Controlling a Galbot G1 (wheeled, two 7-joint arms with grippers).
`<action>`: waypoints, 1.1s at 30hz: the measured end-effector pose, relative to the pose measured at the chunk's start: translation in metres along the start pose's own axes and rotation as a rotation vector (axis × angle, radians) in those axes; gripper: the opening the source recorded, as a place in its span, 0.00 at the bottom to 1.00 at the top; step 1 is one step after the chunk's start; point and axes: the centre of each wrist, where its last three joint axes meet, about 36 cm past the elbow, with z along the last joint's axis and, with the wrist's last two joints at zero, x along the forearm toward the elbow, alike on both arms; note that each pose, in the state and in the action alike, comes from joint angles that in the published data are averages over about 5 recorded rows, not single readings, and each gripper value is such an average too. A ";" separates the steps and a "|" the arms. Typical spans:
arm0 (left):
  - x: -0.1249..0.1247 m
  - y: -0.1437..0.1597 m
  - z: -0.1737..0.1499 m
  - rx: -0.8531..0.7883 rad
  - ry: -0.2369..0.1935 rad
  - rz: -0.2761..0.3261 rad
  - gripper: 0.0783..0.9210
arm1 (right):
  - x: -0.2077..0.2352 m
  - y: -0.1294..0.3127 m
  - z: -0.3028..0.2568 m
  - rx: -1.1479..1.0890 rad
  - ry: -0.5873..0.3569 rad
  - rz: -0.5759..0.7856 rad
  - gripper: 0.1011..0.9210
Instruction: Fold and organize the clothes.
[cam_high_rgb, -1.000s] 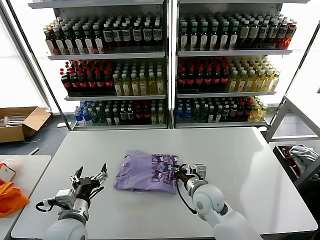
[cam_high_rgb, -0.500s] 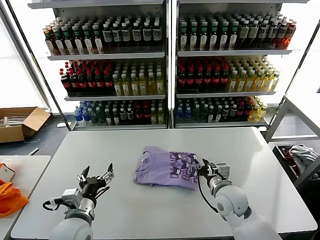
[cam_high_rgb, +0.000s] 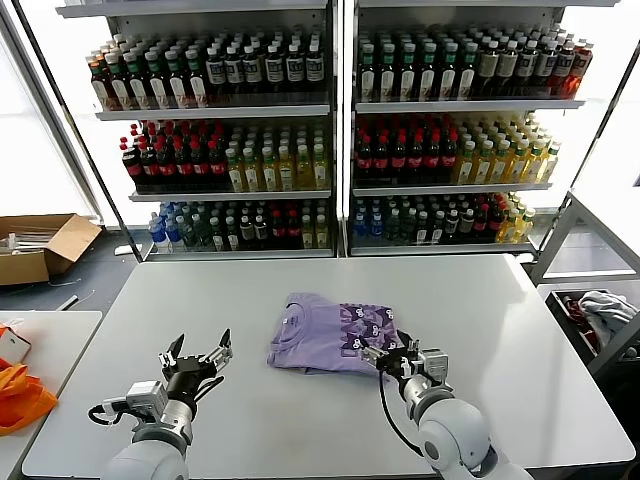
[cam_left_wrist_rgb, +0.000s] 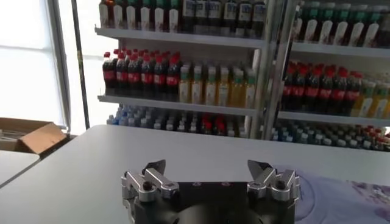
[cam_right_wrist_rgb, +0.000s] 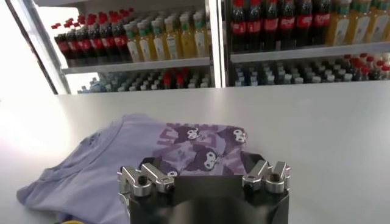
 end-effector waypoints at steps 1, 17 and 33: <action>0.000 0.000 0.000 0.000 0.001 0.000 0.88 | 0.001 0.001 0.002 -0.011 0.006 -0.002 0.87; 0.004 -0.002 0.005 0.006 0.015 0.010 0.88 | -0.002 0.011 0.011 -0.131 0.051 -0.020 0.88; 0.007 -0.002 0.009 0.014 0.015 0.017 0.88 | -0.009 0.008 0.024 -0.139 0.081 0.026 0.88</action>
